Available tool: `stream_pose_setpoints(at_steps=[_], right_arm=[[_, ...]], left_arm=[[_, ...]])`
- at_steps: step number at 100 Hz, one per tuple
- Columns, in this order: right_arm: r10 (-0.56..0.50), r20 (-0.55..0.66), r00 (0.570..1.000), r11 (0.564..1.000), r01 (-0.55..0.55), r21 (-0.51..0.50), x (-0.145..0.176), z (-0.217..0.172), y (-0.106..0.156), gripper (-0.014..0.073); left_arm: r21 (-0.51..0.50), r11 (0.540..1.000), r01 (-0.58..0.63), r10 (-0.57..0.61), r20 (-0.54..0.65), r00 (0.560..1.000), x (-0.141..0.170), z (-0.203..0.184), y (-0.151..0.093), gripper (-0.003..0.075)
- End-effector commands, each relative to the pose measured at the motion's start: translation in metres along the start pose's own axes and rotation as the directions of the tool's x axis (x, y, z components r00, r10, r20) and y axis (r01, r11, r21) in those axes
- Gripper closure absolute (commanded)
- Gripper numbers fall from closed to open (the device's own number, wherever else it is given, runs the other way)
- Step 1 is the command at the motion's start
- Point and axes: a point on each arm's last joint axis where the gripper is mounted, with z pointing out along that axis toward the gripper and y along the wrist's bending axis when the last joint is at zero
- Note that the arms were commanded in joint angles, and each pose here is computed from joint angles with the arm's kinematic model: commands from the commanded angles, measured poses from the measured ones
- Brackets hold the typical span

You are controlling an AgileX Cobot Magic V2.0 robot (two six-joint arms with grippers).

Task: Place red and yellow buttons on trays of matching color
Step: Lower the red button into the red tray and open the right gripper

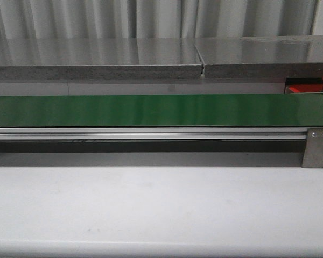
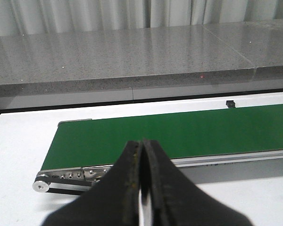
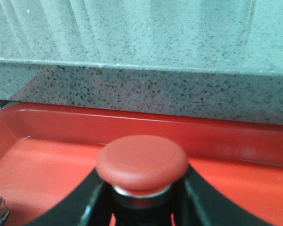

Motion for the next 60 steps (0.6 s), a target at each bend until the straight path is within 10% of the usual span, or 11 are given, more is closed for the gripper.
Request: stream_pose_setpoints(at_steps=[1,20,60], right_arm=[[-0.045,0.095,0.995,0.999,0.047,-0.023,-0.0395,-0.0089,0.0031,0.0638],[-0.039,0.092,0.995,0.999,0.042,-0.031,-0.0354,-0.0077,0.0032,0.0587],[-0.037,0.096,0.995,0.999,0.041,-0.033,-0.0355,-0.0100,0.0007,0.0146]], left_arm=[[0.001,1.000,0.012,-0.012,0.086,0.996,-0.0136,-0.0022,0.0002,0.0741],[0.001,1.000,0.012,-0.012,0.086,0.996,-0.0136,-0.0022,0.0002,0.0741],[0.001,1.000,0.012,-0.012,0.086,0.996,-0.0136,-0.0022,0.0002,0.0741]])
